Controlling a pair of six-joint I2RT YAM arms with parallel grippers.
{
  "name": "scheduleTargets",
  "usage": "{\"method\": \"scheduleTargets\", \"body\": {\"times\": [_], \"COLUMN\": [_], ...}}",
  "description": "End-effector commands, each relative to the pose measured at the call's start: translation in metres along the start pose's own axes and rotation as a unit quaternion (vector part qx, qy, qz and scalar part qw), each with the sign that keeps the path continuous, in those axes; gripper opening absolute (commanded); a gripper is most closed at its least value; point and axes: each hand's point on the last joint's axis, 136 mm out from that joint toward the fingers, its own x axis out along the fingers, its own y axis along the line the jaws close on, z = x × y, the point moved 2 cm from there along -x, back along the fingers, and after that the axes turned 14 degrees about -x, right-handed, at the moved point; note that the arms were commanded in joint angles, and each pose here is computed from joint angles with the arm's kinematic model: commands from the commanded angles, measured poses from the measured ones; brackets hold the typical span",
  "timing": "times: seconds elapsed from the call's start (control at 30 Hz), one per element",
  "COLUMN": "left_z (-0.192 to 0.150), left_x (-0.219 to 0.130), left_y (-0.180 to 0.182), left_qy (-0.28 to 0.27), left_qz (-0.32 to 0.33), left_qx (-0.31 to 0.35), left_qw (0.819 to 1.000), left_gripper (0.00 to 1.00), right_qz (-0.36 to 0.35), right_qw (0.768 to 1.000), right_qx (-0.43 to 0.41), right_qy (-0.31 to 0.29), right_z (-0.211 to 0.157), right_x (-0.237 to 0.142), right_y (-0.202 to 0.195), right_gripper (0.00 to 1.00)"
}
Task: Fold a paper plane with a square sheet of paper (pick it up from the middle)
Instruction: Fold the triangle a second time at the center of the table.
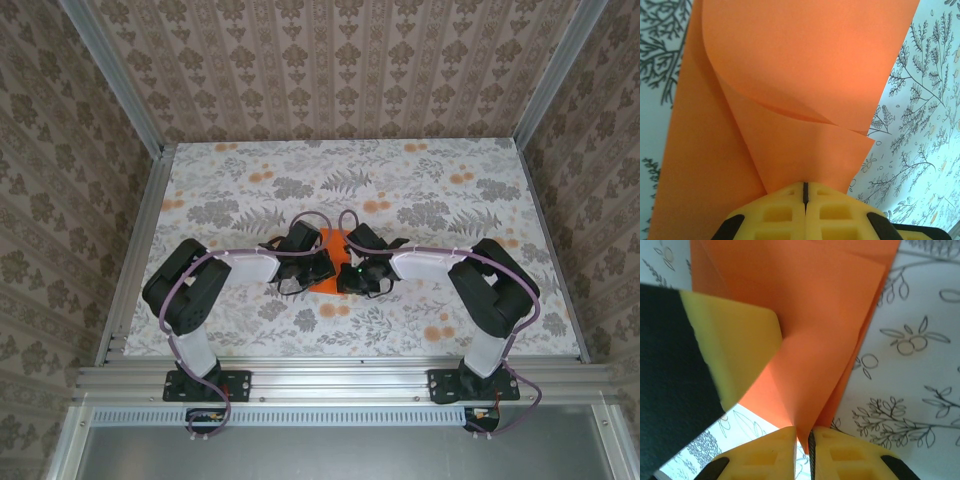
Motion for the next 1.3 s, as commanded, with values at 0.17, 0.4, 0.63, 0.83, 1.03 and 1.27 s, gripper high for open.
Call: {"method": "scheduleTargets", "body": {"times": [0.17, 0.4, 0.63, 0.83, 1.03, 1.27], "left_z": [-0.008, -0.007, -0.007, -0.007, -0.007, -0.007], "left_x": [0.008, 0.008, 0.009, 0.009, 0.009, 0.01], "left_y": [0.047, 0.047, 0.047, 0.048, 0.046, 0.047], "left_qy": [0.014, 0.019, 0.02, 0.02, 0.022, 0.026], "left_qz": [0.074, 0.071, 0.072, 0.07, 0.066, 0.06], "left_qx": [-0.038, -0.047, -0.047, -0.049, -0.052, -0.059], "left_qw": [0.996, 0.996, 0.996, 0.996, 0.996, 0.996], "left_gripper": [0.05, 0.04, 0.04, 0.04, 0.04, 0.04], "right_qz": [-0.001, -0.012, -0.072, -0.004, 0.031, 0.043], "right_qw": [0.997, 0.998, 0.992, 0.995, 0.997, 0.998], "right_qx": [-0.014, -0.006, -0.004, -0.023, -0.013, -0.006], "right_qy": [-0.073, -0.068, -0.104, -0.093, -0.067, -0.036], "right_z": [0.022, 0.021, 0.021, 0.024, 0.019, 0.007], "right_x": [-0.024, -0.016, -0.042, -0.032, -0.01, 0.006], "right_y": [0.008, 0.003, -0.014, 0.009, 0.014, 0.01], "right_gripper": [0.14, 0.11, 0.16, 0.15, 0.1, 0.08]}}
